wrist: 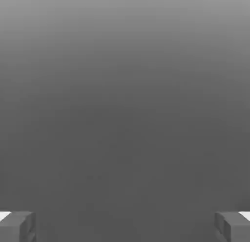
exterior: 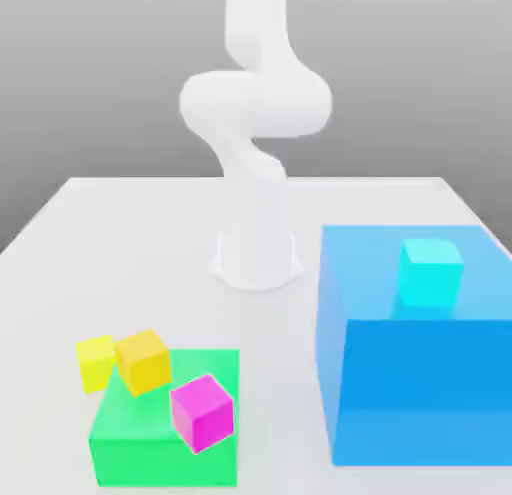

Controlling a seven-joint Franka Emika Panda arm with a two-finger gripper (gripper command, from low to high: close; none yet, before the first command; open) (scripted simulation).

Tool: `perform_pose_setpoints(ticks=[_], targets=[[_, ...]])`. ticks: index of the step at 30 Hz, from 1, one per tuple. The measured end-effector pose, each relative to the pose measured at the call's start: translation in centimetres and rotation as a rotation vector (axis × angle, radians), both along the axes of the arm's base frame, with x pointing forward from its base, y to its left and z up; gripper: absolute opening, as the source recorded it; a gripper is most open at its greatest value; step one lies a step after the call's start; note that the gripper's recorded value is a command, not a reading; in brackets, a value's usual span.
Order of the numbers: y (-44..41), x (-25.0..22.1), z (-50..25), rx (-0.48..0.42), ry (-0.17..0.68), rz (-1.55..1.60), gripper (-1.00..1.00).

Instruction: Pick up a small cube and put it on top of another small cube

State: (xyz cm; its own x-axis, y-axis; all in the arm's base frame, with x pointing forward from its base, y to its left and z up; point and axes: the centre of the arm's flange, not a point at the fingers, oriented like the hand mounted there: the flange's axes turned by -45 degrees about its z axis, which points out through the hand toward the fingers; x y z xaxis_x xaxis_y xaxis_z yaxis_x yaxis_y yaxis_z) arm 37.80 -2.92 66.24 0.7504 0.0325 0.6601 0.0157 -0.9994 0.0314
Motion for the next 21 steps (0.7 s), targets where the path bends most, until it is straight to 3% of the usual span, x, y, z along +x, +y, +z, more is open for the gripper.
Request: perform_pose_setpoints(ticks=[5, 10, 15, 21], targets=[[-6.0, 4.0, -10.9, -0.071, 0.165, 0.062, 0.0], [-11.5, 4.4, -21.9, -0.116, 0.325, 0.132, 0.0], [-16.0, 1.6, -32.4, -0.136, 0.481, 0.213, 0.0], [-19.9, -5.5, -43.5, -0.127, 0.663, 0.313, 0.0]])
